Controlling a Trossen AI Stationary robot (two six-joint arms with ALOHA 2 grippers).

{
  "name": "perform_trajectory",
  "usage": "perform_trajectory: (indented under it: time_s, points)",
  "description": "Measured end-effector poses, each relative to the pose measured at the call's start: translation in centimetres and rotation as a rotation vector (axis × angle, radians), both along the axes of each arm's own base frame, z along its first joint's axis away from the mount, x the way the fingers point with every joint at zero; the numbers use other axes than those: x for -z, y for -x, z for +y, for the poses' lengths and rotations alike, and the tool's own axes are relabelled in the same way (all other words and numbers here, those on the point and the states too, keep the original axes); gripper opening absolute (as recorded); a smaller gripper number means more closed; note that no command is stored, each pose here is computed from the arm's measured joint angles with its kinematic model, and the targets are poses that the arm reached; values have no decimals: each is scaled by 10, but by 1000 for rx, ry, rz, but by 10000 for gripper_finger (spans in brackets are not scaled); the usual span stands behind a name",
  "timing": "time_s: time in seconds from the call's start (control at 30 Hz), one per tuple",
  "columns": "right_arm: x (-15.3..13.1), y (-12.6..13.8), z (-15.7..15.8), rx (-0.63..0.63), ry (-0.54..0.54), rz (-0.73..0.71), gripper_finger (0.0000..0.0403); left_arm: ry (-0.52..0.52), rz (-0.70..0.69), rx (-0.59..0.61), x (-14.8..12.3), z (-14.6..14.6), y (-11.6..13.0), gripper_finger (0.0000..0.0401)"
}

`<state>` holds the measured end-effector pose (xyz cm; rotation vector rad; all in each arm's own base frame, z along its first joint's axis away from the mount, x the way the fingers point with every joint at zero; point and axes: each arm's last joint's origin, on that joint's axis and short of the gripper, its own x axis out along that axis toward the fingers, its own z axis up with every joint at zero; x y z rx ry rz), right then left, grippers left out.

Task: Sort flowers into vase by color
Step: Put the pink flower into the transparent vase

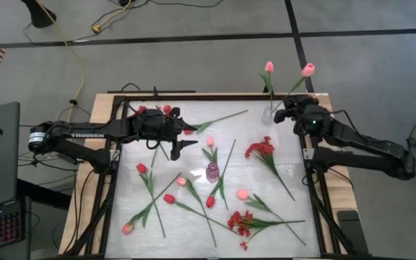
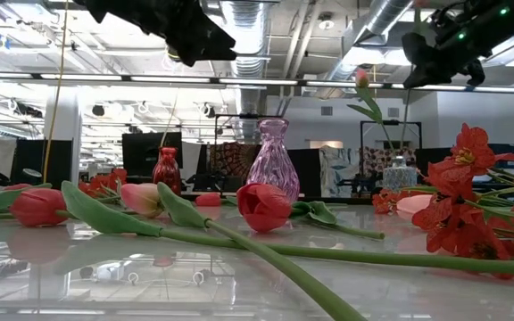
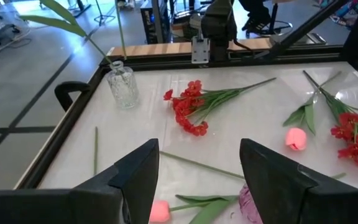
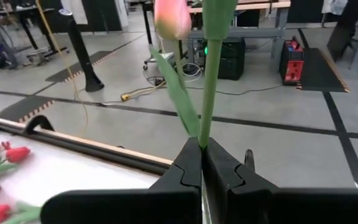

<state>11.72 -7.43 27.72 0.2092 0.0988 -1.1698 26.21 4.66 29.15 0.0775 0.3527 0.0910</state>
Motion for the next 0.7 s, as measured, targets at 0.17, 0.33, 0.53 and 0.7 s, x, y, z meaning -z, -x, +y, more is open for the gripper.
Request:
perform_trajectory:
  time_s: [0.17,0.33,0.53,0.7]
  points:
    - [4,-4,-8,24,-4,42,26,-2,5,1,4,1,-5,213]
    - [5,-9,-16,41,5,66,26,0,23,-2,10,2,-10,213]
    - [8,-13,-21,39,1,89,26,13,53,-1,15,2,-12,213]
    - [11,-16,-23,39,-12,102,26,13,48,-2,15,2,-12,213]
